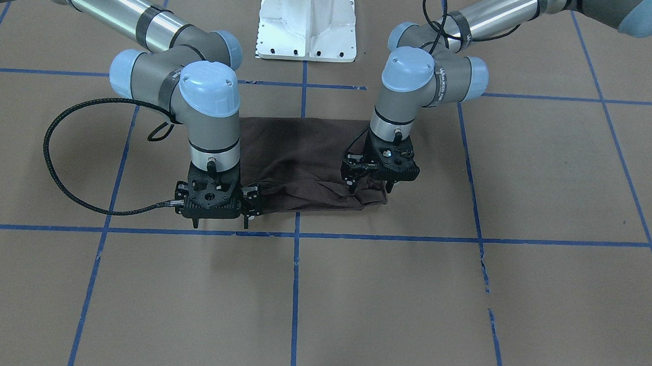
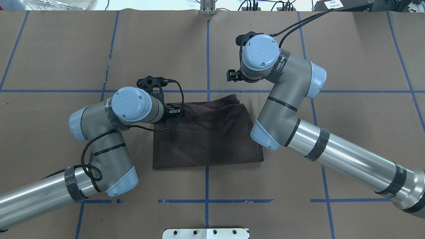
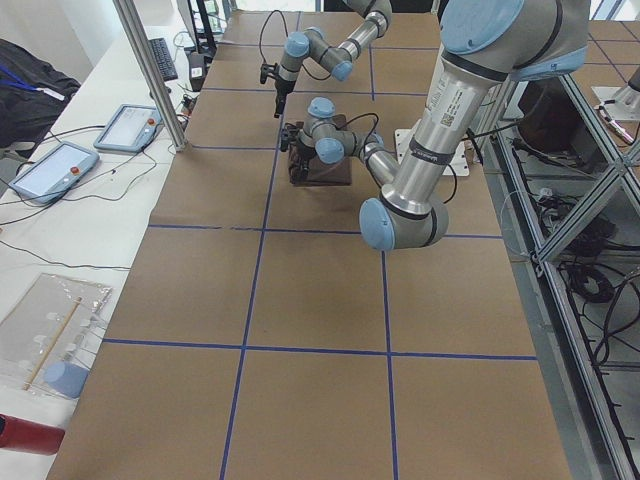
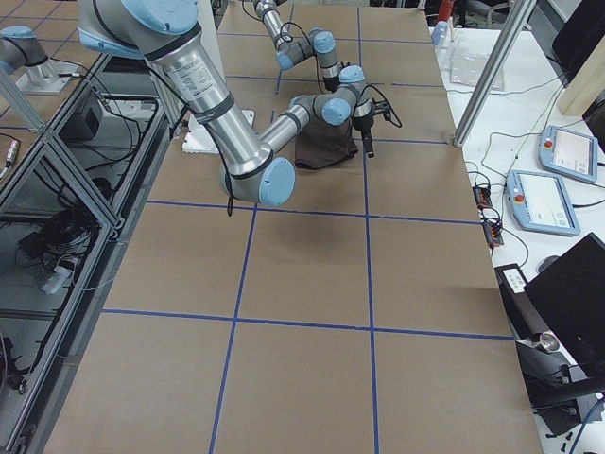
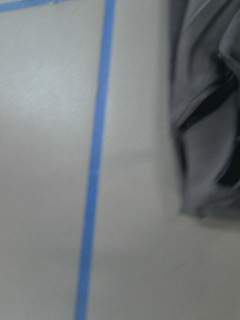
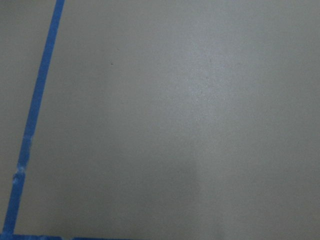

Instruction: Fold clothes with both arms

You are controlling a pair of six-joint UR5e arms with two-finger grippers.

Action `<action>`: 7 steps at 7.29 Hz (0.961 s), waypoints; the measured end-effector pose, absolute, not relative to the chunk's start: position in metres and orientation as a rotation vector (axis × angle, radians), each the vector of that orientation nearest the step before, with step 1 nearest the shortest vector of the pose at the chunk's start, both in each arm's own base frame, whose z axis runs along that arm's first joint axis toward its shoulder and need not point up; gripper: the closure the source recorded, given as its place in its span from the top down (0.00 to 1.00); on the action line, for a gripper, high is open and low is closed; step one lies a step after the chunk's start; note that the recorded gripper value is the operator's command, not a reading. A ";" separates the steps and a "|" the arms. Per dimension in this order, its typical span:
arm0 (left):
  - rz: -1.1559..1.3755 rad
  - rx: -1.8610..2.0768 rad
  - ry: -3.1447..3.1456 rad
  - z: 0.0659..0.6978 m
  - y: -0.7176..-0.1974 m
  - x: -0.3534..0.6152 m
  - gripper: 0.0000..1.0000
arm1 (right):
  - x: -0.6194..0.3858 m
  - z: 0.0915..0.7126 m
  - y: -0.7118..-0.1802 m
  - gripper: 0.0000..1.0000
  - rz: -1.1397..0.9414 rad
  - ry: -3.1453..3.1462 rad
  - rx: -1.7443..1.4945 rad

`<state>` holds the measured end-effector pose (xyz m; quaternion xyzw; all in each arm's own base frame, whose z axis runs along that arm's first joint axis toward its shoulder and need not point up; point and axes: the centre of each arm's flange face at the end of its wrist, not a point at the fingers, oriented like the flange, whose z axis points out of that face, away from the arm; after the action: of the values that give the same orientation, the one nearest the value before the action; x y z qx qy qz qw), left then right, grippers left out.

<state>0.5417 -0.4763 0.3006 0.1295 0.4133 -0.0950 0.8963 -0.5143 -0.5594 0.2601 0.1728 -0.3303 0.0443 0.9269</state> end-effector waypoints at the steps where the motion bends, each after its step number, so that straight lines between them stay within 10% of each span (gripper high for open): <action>1: -0.202 0.278 0.829 0.310 -0.493 0.538 0.88 | -0.514 0.260 -0.559 1.00 0.091 -0.677 0.354; 4: -0.182 0.328 0.804 0.313 -0.537 0.508 0.88 | -0.515 0.260 -0.559 1.00 0.090 -0.679 0.355; 7: -0.167 0.322 0.900 0.279 -0.519 0.493 0.66 | -0.514 0.259 -0.557 1.00 0.089 -0.682 0.356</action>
<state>0.4929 -0.5189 0.2793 0.1549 0.4326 -0.0804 0.8845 -0.5140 -0.5574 0.2586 0.1738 -0.3324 0.0436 0.9260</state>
